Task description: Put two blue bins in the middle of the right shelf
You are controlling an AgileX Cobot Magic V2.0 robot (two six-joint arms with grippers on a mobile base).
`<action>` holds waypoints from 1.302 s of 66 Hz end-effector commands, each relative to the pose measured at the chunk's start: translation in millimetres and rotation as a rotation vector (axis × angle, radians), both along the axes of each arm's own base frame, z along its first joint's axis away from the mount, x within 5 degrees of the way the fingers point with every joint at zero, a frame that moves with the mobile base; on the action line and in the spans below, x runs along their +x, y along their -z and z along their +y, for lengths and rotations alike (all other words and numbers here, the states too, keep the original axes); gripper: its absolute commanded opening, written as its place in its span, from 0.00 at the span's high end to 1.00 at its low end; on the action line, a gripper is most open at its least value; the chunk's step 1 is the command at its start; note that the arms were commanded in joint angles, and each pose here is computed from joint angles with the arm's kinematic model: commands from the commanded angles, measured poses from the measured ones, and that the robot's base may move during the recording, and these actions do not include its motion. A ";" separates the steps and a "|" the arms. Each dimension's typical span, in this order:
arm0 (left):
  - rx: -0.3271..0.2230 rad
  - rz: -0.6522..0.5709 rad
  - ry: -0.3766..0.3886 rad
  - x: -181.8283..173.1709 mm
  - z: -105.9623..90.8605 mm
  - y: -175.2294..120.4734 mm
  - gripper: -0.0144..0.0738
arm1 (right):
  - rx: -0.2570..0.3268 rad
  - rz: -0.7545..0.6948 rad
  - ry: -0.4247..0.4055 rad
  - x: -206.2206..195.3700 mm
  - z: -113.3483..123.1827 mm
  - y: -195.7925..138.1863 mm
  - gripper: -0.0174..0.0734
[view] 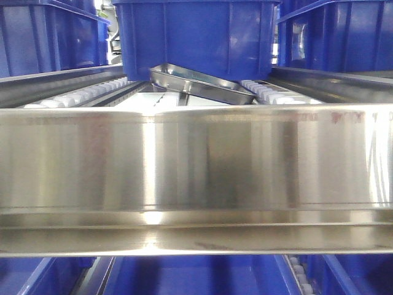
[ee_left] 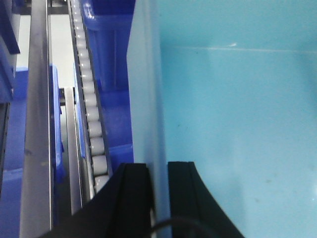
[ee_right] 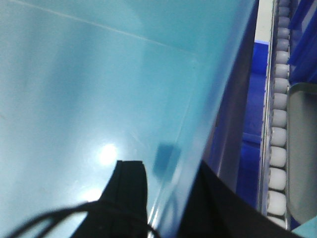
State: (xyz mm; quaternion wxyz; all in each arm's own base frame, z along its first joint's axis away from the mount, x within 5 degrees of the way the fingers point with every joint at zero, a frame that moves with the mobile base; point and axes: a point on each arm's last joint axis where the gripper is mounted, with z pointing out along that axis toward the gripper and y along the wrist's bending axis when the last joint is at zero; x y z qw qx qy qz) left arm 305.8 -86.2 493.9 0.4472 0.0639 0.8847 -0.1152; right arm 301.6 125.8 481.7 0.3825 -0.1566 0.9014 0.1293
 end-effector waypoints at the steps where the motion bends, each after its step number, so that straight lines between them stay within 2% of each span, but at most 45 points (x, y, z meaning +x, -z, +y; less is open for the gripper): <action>1: -0.114 -0.099 0.048 -5.4 -8.2 -17.3 0.96 | 0.062 -0.101 -0.009 1.3 2.7 -12.2 0.97; 22: -0.138 -0.198 0.034 -1.2 -7.9 -25.5 0.96 | 0.149 -0.296 0.013 10.8 5.0 -29.0 0.97; 86: -0.139 -0.199 0.034 -1.1 -7.9 -25.7 0.96 | 0.151 -0.301 0.013 11.0 5.0 -29.5 0.97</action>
